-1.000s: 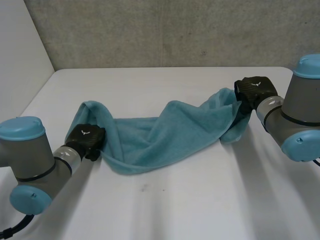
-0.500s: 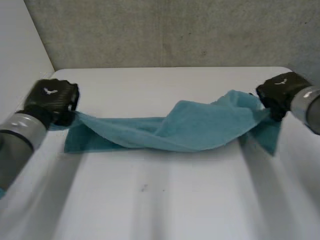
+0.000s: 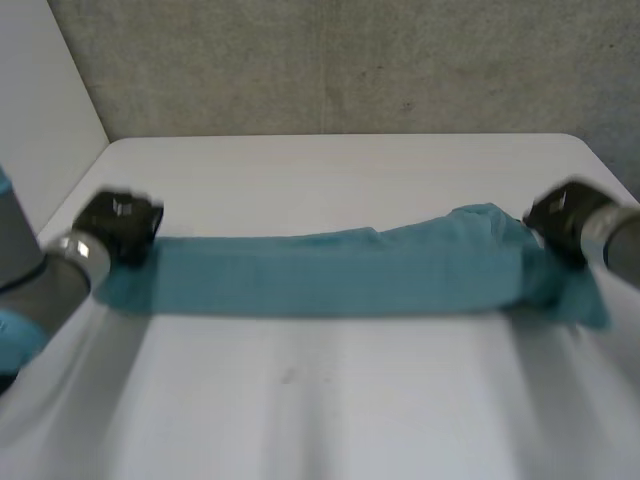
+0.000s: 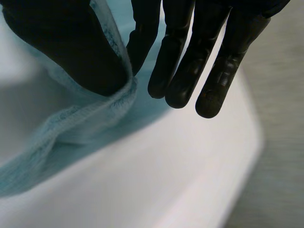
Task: Fold the laundry
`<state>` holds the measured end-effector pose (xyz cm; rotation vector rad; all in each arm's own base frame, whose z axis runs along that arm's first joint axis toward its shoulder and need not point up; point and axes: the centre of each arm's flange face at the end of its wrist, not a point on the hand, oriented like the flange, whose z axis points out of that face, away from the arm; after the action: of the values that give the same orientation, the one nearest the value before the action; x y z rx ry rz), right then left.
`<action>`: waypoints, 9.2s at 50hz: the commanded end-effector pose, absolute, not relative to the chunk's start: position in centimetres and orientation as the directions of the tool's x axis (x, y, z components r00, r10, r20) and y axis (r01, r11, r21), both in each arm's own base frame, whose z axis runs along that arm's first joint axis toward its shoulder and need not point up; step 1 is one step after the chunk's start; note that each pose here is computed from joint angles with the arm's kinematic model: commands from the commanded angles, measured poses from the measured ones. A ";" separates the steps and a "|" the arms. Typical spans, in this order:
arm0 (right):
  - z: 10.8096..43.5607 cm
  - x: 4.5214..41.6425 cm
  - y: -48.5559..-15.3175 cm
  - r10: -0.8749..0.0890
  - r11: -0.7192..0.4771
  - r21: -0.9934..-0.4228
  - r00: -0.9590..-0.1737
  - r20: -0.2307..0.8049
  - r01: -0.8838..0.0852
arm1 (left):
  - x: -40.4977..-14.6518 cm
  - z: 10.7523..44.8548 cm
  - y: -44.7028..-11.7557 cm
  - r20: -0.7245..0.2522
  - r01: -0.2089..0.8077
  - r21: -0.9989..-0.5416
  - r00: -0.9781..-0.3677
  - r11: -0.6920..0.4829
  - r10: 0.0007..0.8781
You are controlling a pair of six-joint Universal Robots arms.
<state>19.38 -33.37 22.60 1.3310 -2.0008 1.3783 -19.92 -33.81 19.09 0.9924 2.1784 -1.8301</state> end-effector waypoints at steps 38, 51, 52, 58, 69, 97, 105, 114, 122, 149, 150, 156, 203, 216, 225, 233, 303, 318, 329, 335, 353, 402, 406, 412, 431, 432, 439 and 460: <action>16.4 20.9 -32.7 -0.429 -0.046 -0.787 -0.699 0.572 -0.615 | -20.1 15.2 -31.8 -0.315 0.326 -0.945 -0.901 -0.016 0.296; 16.1 15.5 -35.2 -0.271 0.203 -0.953 -0.948 0.165 -0.224 | -19.0 15.7 -31.9 -0.311 0.319 -0.948 -0.912 -0.013 0.267; 16.1 15.5 -35.2 -0.271 0.203 -0.953 -0.948 0.165 -0.224 | -18.9 15.7 -32.0 -0.311 0.319 -0.948 -0.913 -0.012 0.263; 15.3 13.6 -35.1 -0.200 0.307 -0.947 -0.979 0.039 -0.100 | -18.9 15.8 -32.0 -0.308 0.316 -0.949 -0.915 -0.012 0.260; 14.1 13.3 -34.0 -0.184 0.470 -0.877 -0.962 -0.203 0.095 | -18.8 15.8 -32.1 -0.308 0.316 -0.949 -0.916 -0.011 0.258; 11.8 14.5 -34.4 -0.182 0.525 -0.841 -0.947 -0.265 0.134 | -17.5 16.9 -33.8 -0.311 0.310 -0.950 -0.929 -0.039 0.200; 11.4 15.9 -34.0 -0.193 0.532 -0.839 -0.950 -0.246 0.110 | -17.0 17.5 -34.5 -0.315 0.310 -0.949 -0.933 -0.058 0.174; 11.7 17.6 -33.1 -0.239 0.531 -0.843 -0.941 -0.241 0.082 | -16.7 18.1 -35.6 -0.326 0.315 -0.944 -0.935 -0.095 0.140; 11.6 18.2 -32.5 -0.269 0.511 -0.860 -0.949 -0.167 0.006 | -15.8 18.6 -36.3 -0.331 0.321 -0.939 -0.941 -0.123 0.075; 11.6 19.0 -32.8 -0.326 0.423 -0.894 -0.945 0.004 -0.150 | -15.6 18.0 -36.1 -0.332 0.324 -0.940 -0.940 -0.104 0.074; 11.6 19.0 -32.8 -0.326 0.423 -0.894 -0.945 0.004 -0.150 | -15.6 18.0 -36.1 -0.332 0.324 -0.940 -0.940 -0.104 0.074; 12.0 19.0 -33.2 -0.326 0.406 -0.902 -0.945 0.009 -0.149 | -15.6 18.1 -36.1 -0.331 0.322 -0.941 -0.941 -0.104 0.074; 22.2 15.8 -33.8 -0.265 0.146 -0.925 -0.914 0.306 -0.352 | -16.0 17.9 -32.6 -0.327 0.332 -0.943 -0.934 0.014 0.141; 25.1 9.6 -30.0 -0.271 0.286 -0.718 -0.773 0.574 -0.634 | -14.8 22.8 -24.5 -0.330 0.387 -0.896 -0.908 0.216 0.258; 22.4 8.4 -26.9 -0.479 0.362 -0.512 -0.627 0.615 -0.779 | -14.8 21.9 -22.2 -0.414 0.515 -0.833 -0.823 0.204 0.389; 17.8 8.8 -29.7 -0.508 0.394 -0.509 -0.643 0.573 -0.765 | -16.1 16.8 -25.8 -0.359 0.541 -0.786 -0.794 0.300 0.491; 22.5 12.7 -30.8 -0.418 0.264 -0.629 -0.674 0.609 -0.731 | -15.5 19.2 -26.0 -0.394 0.459 -0.853 -0.879 0.249 0.270; 21.0 9.1 -30.6 -0.479 0.344 -0.475 -0.586 0.654 -0.810 | -14.0 21.2 -25.3 -0.472 0.572 -0.797 -0.790 0.194 0.391; 18.3 12.4 -36.4 -0.352 0.288 -0.637 -0.698 0.624 -0.715 | -18.0 18.1 -33.6 -0.550 0.592 -0.806 -0.751 0.006 0.365; 16.4 13.6 -39.4 -0.273 0.260 -0.638 -0.689 0.672 -0.725 | -20.7 16.1 -38.0 -0.585 0.594 -0.801 -0.749 -0.074 0.312; 13.7 15.7 -43.3 -0.147 0.236 -0.628 -0.666 0.731 -0.741 | -23.9 12.1 -44.2 -0.620 0.579 -0.784 -0.740 -0.223 0.261; 16.9 8.3 -33.7 -0.364 0.234 -0.861 -0.862 0.352 -0.451 | -22.4 20.8 -29.3 -0.218 0.210 -0.976 -0.897 -0.063 0.385; 15.6 7.7 -34.1 -0.363 0.247 -0.858 -0.864 0.349 -0.450 | -22.2 20.3 -28.9 -0.185 0.200 -0.980 -0.901 -0.001 0.392; 14.4 7.2 -34.8 -0.361 0.233 -0.863 -0.864 0.352 -0.449 | -21.9 20.2 -29.0 -0.181 0.198 -0.980 -0.904 0.006 0.386; 12.5 6.9 -35.8 -0.374 0.255 -0.857 -0.863 0.340 -0.448 | -21.8 19.7 -29.0 -0.180 0.198 -0.980 -0.904 0.007 0.387; 12.5 6.9 -35.8 -0.374 0.255 -0.857 -0.863 0.340 -0.448 | -21.8 19.7 -29.0 -0.180 0.198 -0.980 -0.904 0.007 0.387; 12.4 6.9 -36.1 -0.369 0.241 -0.860 -0.862 0.348 -0.451 | -21.8 19.7 -29.0 -0.180 0.198 -0.980 -0.904 0.007 0.387; 15.8 -2.8 -40.6 0.014 0.292 -0.817 -0.852 0.523 -0.497 | -21.8 19.7 -28.8 -0.181 0.201 -0.980 -0.904 0.011 0.387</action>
<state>2.82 -38.77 13.86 0.6239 -2.2707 1.6793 -21.86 -28.82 19.67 0.6842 2.3266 -2.2118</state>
